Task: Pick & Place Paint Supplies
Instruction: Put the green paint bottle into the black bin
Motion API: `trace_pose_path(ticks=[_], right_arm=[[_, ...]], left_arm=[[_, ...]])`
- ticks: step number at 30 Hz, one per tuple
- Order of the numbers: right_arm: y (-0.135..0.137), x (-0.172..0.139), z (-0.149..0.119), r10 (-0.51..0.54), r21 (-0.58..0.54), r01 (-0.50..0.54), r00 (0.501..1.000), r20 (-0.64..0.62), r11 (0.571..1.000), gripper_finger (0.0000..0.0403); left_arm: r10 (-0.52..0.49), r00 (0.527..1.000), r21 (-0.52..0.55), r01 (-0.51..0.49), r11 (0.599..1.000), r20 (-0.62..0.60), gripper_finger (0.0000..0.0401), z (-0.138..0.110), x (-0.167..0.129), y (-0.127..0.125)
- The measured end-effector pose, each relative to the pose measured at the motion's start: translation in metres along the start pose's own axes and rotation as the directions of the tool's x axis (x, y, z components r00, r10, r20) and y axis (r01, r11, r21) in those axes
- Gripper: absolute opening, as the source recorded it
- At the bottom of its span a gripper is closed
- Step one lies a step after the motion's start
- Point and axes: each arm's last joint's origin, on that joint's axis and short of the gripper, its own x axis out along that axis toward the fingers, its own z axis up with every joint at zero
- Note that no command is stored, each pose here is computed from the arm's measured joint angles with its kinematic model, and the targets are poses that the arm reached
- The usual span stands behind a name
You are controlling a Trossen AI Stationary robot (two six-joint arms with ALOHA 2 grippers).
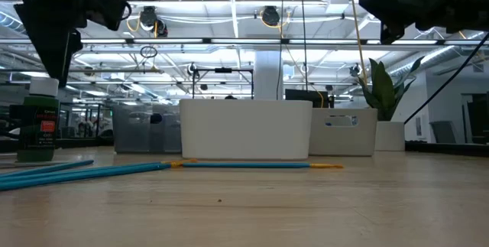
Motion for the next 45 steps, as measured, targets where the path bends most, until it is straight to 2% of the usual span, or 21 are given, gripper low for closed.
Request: trace_pose_path(ticks=[12, 15, 23, 26, 28, 34, 39, 42, 45], right_arm=[[0.0, 0.0, -0.001, 0.014, 0.031, -0.014, 1.0, -0.015, 0.999, 0.0093], [0.0, 0.0, -0.001, 0.014, 0.039, -0.014, 1.0, -0.015, 0.999, 0.0093], [0.0, 0.0, -0.002, 0.014, 0.042, -0.013, 1.0, -0.018, 0.999, 0.0093], [0.0, 0.0, -0.002, 0.013, 0.042, -0.012, 1.0, -0.018, 0.999, 0.0093], [0.0, 0.0, -0.002, 0.0, 0.042, 0.001, 1.0, -0.018, 0.999, 0.0093], [0.0, 0.0, -0.002, -0.016, 0.04, 0.017, 1.0, -0.018, 0.999, 0.0093], [-0.001, 0.0, -0.002, -0.017, 0.028, 0.017, 1.0, -0.018, 0.999, 0.0093], [-0.001, 0.0, -0.002, -0.018, 0.017, 0.019, 1.0, -0.019, 1.0, 0.0093], [-0.001, 0.0, -0.002, -0.019, 0.004, 0.019, 1.0, -0.018, 1.0, 0.0093]], left_arm=[[0.06, 0.997, -0.028, -0.061, 0.998, -0.057, 0.0319, -0.005, 0.009, -0.007], [0.058, 0.996, -0.045, -0.06, 0.997, -0.061, 0.0292, -0.005, 0.01, -0.007], [0.046, 0.997, -0.108, -0.053, 0.993, -0.06, 0.0167, -0.004, 0.01, -0.008], [0.035, 0.997, -0.134, -0.044, 0.99, -0.072, 0.0132, -0.005, 0.01, -0.008], [0.031, 0.997, -0.133, -0.041, 0.99, -0.075, 0.012, -0.005, 0.01, -0.008], [0.02, 0.996, -0.105, -0.029, 0.994, -0.086, 0.012, -0.004, 0.009, -0.008], [-0.006, 0.999, -0.089, 0.001, 0.996, -0.049, 0.012, 0.007, -0.016, -0.002], [0.02, 0.998, -0.046, -0.018, 0.999, 0.06, 0.012, 0.021, -0.049, 0.001], [0.044, 0.978, -0.014, -0.042, 0.999, 0.205, 0.012, 0.037, -0.085, 0.007]])
